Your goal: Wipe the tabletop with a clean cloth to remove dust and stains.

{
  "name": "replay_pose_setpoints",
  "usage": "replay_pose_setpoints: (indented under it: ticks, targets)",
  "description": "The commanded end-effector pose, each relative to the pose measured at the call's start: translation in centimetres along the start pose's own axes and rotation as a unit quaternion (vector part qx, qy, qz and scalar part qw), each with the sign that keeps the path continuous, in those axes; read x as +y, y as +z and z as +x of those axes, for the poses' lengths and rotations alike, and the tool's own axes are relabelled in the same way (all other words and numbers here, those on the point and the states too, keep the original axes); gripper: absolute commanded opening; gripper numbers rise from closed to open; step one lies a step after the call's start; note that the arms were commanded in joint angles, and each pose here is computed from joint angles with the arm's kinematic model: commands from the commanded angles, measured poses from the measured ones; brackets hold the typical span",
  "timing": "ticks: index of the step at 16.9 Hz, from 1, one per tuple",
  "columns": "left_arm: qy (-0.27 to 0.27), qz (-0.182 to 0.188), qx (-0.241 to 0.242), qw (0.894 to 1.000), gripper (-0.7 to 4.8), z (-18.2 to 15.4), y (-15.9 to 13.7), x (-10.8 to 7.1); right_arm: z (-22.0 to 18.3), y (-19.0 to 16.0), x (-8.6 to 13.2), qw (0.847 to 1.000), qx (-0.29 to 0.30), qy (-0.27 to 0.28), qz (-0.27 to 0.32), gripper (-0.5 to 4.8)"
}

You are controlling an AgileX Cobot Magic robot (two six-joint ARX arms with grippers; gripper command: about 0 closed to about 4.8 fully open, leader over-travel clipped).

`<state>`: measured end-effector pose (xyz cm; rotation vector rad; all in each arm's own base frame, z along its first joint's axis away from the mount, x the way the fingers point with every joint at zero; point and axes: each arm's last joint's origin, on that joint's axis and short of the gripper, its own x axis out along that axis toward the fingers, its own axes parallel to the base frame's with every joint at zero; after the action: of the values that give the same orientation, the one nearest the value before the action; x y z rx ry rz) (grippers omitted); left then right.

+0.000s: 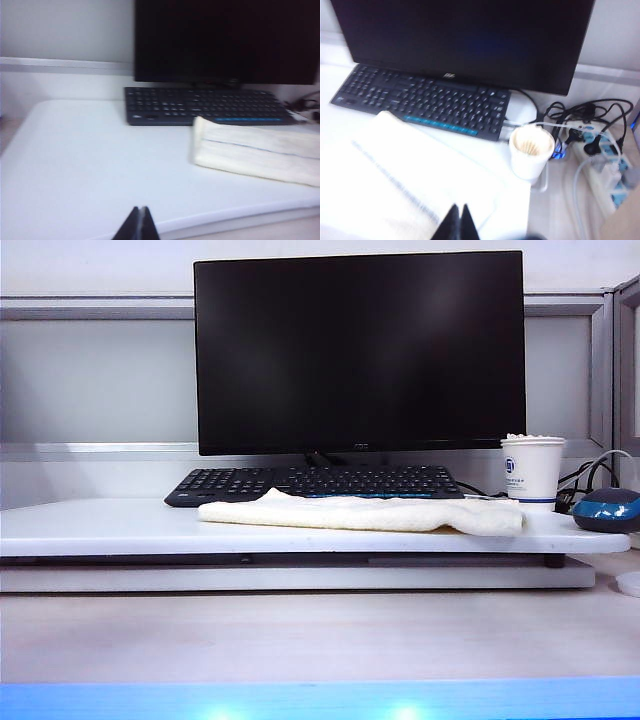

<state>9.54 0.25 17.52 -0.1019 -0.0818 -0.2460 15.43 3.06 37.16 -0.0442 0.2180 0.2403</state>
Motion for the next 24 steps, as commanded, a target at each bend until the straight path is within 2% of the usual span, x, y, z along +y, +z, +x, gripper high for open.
replay_pose_setpoints:
  ticks: [1, 3, 6, 8, 10, 13, 15, 19, 24]
  targets:
    - [0.035, 0.004, -0.014, 0.999, -0.06, 0.0, 0.2, 0.2, -3.0, -2.1, 0.0, 0.999, -0.038, -0.033, 0.019, -0.08]
    - [0.026, 0.003, -0.012, 1.0, -0.06, 0.0, 0.2, 0.1, -4.5, -4.1, 0.0, 0.997, -0.046, -0.054, 0.029, -0.08]
    - [-0.002, -0.002, -0.005, 1.0, -0.06, 0.1, 0.1, -0.4, -7.3, -9.2, 0.1, 0.993, -0.06, -0.086, 0.062, -0.08]
    - [-0.029, -0.006, 0.006, 1.0, -0.06, 0.3, -0.2, -1.0, -7.8, -11.2, 0.2, 0.99, -0.072, -0.087, 0.078, -0.09]
    - [-0.04, 0.006, 0.012, 0.999, -0.06, 0.3, -0.3, -1.3, -7.8, -12.9, 0.2, 0.989, -0.073, -0.095, 0.087, -0.09]
    - [-0.015, 0.027, 0.017, 0.999, -0.06, 0.3, -0.5, -1.2, -7.2, -14.3, 0.2, 0.987, -0.075, -0.094, 0.106, -0.09]
    - [0.0, 0.025, 0.029, 0.999, -0.06, 0.3, -0.8, -1.1, -6.4, -15.1, 0.2, 0.987, -0.075, -0.093, 0.11, -0.09]
    - [-0.01, 0.017, 0.063, 0.998, -0.06, 0.3, -1.4, -1.1, -4.2, -17.7, 0.3, 0.991, -0.053, -0.063, 0.107, -0.09]
    - [-0.019, 0.023, 0.067, 0.997, -0.06, 0.3, -1.5, -1.2, -2.8, -20.5, 0.6, 0.997, -0.004, -0.017, 0.078, -0.08]
